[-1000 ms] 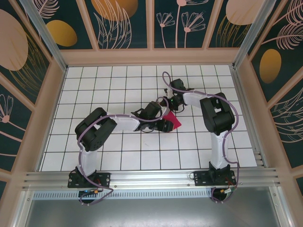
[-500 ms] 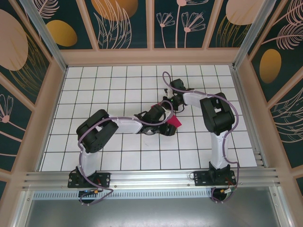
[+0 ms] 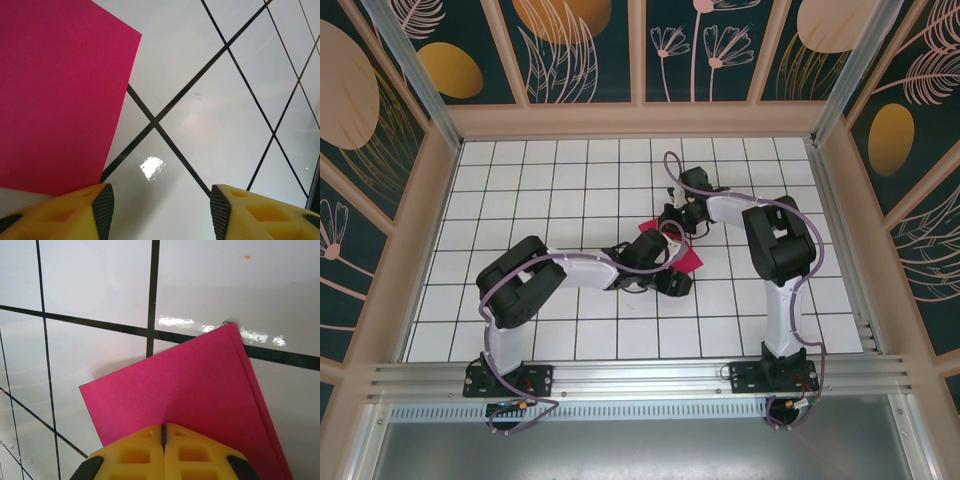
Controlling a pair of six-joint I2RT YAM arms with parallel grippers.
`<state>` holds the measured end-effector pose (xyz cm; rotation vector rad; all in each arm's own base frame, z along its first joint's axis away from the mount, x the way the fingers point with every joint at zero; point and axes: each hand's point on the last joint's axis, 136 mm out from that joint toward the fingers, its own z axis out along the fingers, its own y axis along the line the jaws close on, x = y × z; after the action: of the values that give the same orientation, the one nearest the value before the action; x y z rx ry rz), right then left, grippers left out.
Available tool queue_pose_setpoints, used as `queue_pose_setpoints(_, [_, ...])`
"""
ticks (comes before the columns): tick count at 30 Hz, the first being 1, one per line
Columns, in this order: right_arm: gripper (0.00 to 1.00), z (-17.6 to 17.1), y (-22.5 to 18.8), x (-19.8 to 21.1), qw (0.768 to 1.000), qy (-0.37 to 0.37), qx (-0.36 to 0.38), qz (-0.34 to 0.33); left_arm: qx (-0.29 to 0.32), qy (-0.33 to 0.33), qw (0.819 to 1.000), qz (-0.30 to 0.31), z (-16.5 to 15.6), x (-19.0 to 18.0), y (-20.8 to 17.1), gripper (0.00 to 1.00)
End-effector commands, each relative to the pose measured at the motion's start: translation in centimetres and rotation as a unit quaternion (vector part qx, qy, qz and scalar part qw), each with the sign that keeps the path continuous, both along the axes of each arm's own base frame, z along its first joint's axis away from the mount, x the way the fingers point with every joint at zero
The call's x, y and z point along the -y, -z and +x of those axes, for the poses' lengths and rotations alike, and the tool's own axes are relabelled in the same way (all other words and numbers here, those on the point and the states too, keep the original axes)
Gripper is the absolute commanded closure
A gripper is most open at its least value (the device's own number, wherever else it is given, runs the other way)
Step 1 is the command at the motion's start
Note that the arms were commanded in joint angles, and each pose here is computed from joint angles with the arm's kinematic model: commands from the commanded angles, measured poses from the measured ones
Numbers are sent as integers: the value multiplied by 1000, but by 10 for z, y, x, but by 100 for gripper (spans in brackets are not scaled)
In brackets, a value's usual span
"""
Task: Fold a paper plane with a square sheet of paper (fold left side to right side)
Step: First fold the square sheet of paper in half at the center of the table, then rotate the square sheet of paper at the center of the table.
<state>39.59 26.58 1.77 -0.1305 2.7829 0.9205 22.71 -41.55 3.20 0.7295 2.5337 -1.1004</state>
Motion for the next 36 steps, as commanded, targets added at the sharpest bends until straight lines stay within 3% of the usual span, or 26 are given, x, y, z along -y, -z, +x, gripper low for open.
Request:
queue_pose_setpoints(1, [93,-23,38,15,998,12,-54,-37,-30,13,999,-1,-20,-5,-1,43])
queue_pose_setpoints(6, [93,-24,24,12,999,24,-43,-14,3,5,999,-40,-16,-14,-45,41])
queue_pose_setpoints(10, [92,-24,16,20,998,55,-33,-18,26,-44,996,-77,11,-42,-84,38])
queue_pose_setpoints(18, [89,-12,-19,33,994,106,18,-2,6,-159,985,-59,68,-93,-75,35])
queue_pose_setpoints(24, [67,-5,-63,36,993,96,76,1,-7,-197,979,-52,113,-87,-62,35])
queue_pose_setpoints(31, [48,-26,-58,77,988,113,81,-71,-21,-214,976,-26,145,-70,-41,35])
queue_pose_setpoints(36, [36,-55,-55,84,991,97,73,-56,-24,-235,972,5,154,-75,-27,35])
